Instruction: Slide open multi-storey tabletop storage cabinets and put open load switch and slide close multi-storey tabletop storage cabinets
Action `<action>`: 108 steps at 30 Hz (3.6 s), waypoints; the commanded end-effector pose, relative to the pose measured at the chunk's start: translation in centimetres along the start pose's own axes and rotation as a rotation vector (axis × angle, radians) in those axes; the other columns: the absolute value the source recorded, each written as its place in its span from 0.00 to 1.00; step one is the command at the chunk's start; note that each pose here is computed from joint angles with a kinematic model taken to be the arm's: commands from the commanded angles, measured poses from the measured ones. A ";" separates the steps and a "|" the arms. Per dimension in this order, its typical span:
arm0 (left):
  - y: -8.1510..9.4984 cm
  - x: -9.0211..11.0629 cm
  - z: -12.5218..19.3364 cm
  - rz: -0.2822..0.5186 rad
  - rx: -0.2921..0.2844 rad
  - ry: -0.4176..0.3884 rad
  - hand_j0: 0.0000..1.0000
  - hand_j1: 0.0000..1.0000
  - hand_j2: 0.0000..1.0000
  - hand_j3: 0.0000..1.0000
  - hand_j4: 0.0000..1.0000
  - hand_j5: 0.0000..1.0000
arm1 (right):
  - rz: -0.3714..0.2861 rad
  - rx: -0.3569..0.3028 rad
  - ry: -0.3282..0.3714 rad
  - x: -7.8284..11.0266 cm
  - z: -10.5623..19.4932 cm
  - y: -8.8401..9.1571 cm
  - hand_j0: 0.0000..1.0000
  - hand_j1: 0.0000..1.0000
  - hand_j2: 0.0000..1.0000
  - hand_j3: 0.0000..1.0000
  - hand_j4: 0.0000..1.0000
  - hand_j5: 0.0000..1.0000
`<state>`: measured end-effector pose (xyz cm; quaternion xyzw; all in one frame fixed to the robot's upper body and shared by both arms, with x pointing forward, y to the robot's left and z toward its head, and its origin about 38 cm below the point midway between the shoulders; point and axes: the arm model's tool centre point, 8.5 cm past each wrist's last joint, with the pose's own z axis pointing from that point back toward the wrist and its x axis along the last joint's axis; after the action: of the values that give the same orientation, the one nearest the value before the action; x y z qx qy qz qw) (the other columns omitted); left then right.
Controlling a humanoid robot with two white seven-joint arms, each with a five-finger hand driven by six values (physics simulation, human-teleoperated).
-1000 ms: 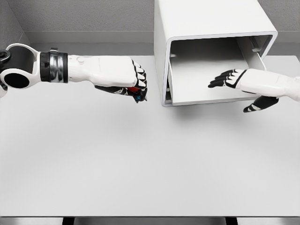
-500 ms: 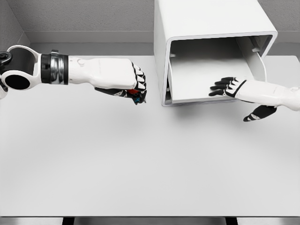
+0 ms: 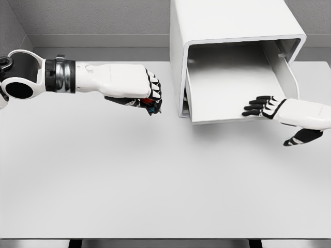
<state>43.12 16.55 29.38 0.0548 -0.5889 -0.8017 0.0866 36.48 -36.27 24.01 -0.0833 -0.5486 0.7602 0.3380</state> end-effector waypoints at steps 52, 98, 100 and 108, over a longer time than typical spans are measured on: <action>9.8 2.0 -6.7 -0.102 0.133 -0.149 0.45 0.45 0.45 0.45 0.45 0.45 | -0.056 -0.154 0.095 0.1 6.8 -5.0 1.00 1.00 1.00 1.00 1.00 1.00; 9.0 -1.0 -18.7 -0.086 0.008 -0.090 0.46 0.46 0.46 0.46 0.46 0.46 | -0.064 -0.192 0.097 0.1 6.7 -5.0 1.00 1.00 1.00 1.00 1.00 1.00; 9.1 -1.0 -18.7 -0.086 0.010 -0.090 0.47 0.47 0.47 0.47 0.47 0.47 | -0.064 -0.193 0.095 0.1 6.7 -5.0 1.00 1.00 1.00 1.00 1.00 1.00; 9.3 -0.4 -19.4 -0.088 0.013 -0.107 0.47 0.47 0.47 0.47 0.47 0.47 | -0.065 -0.191 0.095 0.1 6.7 -4.9 1.00 1.00 1.00 1.00 1.00 1.00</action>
<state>47.94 -4.12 32.30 0.0400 -0.5921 -0.8046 0.0177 35.16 -40.54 30.87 -0.1336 -0.6023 0.6908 0.3771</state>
